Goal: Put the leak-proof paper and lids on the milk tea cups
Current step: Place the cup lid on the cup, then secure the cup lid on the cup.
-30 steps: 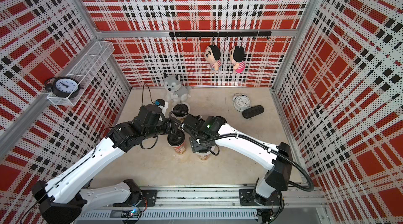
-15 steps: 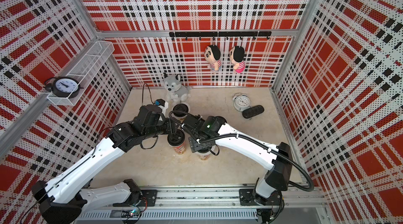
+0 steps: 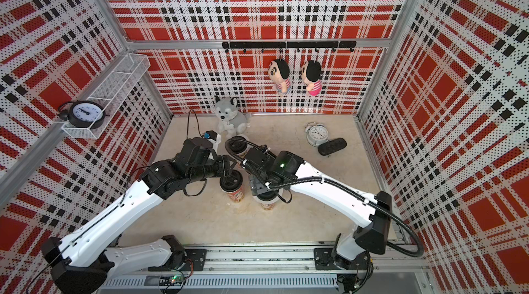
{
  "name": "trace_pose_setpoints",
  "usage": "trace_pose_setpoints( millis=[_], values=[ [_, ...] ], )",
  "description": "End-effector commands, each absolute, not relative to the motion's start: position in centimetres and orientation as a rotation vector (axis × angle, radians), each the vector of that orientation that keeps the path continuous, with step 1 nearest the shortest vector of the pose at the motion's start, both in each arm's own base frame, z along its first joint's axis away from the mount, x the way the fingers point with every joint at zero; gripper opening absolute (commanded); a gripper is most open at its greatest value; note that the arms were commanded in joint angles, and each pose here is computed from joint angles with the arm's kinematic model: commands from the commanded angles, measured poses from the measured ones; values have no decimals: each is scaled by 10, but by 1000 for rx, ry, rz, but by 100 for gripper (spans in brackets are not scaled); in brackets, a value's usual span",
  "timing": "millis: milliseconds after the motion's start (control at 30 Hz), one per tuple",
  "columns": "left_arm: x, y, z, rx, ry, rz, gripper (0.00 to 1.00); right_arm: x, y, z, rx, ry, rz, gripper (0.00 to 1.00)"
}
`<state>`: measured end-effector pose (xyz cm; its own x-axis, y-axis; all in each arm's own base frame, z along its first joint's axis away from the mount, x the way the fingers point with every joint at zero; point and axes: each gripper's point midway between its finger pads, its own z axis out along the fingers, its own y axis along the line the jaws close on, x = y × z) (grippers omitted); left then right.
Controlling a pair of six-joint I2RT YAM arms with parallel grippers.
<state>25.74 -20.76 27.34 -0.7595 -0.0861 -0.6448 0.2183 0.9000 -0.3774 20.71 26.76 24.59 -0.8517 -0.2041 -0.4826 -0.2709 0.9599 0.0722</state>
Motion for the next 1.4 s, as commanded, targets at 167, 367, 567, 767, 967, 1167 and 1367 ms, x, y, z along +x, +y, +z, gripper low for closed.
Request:
trace_pose_setpoints(
  millis=[167, 367, 567, 767, 967, 1167, 1367],
  values=[
    [207, -271, 269, 415, 2448, -612, 51, 217, 179, 274, 48, 2479, 305, 92],
    [194, -292, 251, 499, 2507, -568, 53, 211, 139, 255, 179, 2469, 354, 92],
    [196, -306, 231, 536, 2551, -510, 53, 205, 128, 239, 205, 2479, 356, 93],
    [207, -314, 222, 526, 2555, -446, 53, 202, 127, 230, 214, 2483, 368, 93],
    [213, -320, 217, 525, 2554, -425, 52, 199, 126, 224, 219, 2489, 378, 93],
    [217, -320, 212, 517, 2562, -407, 52, 197, 125, 220, 225, 2493, 386, 93],
    [216, -319, 203, 524, 2581, -381, 52, 196, 126, 217, 221, 2496, 392, 93]
  ],
)
